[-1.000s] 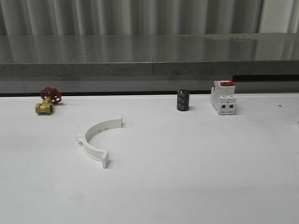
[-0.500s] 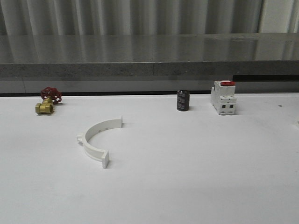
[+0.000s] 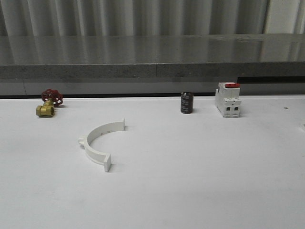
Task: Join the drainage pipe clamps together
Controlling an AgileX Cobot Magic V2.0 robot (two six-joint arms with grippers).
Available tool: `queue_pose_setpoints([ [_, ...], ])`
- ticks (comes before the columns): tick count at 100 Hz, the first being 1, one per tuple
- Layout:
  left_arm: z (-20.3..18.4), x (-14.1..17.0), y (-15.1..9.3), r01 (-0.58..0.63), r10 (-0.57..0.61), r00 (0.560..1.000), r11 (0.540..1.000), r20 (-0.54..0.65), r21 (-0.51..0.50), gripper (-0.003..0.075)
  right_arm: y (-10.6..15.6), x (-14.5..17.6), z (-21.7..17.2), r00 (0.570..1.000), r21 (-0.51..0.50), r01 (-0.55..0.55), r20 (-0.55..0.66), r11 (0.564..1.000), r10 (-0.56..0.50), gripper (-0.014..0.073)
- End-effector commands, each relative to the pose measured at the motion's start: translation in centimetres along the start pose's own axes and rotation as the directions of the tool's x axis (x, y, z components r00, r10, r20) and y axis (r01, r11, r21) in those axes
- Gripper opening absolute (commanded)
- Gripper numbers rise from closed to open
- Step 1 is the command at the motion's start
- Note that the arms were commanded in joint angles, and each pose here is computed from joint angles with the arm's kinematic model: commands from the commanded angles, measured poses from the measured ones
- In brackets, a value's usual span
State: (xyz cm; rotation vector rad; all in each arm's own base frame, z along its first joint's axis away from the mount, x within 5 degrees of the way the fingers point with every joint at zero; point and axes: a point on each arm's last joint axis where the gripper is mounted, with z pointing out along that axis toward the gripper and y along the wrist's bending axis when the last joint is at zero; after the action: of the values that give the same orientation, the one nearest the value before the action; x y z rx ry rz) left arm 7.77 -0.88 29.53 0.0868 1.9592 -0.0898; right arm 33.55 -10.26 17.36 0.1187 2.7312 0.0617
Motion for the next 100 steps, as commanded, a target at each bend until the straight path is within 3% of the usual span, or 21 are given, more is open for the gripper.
queue_pose_setpoints([
  [1, -0.3, -1.3, 0.0, 0.009, -0.01, 0.996, 1.0, 0.09, 0.005, -0.0021, -0.4, -1.4, -1.3, 0.995, 0.028, 0.002, 0.097, 1.0, -0.005, 0.0477],
  [34, -0.3, -1.3, 0.0, 0.009, -0.01, 0.996, 1.0, 0.09, 0.005, -0.0021, -0.6, -1.0, 0.4, 0.999, 0.017, -0.004, 0.05, 1.0, 0.003, 0.0461],
  [41, -0.3, -1.3, 0.0, 0.009, -0.01, 0.996, 1.0, 0.09, 0.005, -0.0021, -0.6, -1.0, 0.4, 0.999, 0.016, -0.004, 0.047, 1.0, 0.003, 0.0395],
  [59, -0.3, -1.3, 0.0, 0.009, -0.01, 0.996, 1.0, 0.09, 0.005, -0.0021, -0.5, -1.0, 0.4, 0.999, 0.014, -0.004, 0.044, 1.0, 0.004, 0.009],
  [67, -0.3, -1.3, 0.0, 0.009, -0.01, 0.996, 1.0, 0.09, 0.005, -0.0021, -0.5, -0.9, 0.4, 0.999, 0.013, -0.004, 0.042, 1.0, 0.004, 0.0013],
  [87, -0.3, -1.3, 0.0, 0.009, -0.01, 0.996, 1.0, 0.09, 0.005, -0.0021, -0.1, -0.9, 0.0, 1.0, -0.026, -0.006, -0.005, 1.0, 0.006, -0.0003],
  [100, -0.3, -1.3, 0.0, 0.009, -0.01, 0.996, 1.0, 0.09, 0.005, -0.0021, 1.6, -2.1, -1.5, 1.0, -0.065, 0.012, -0.002, 0.998, -0.012, -0.0003],
])
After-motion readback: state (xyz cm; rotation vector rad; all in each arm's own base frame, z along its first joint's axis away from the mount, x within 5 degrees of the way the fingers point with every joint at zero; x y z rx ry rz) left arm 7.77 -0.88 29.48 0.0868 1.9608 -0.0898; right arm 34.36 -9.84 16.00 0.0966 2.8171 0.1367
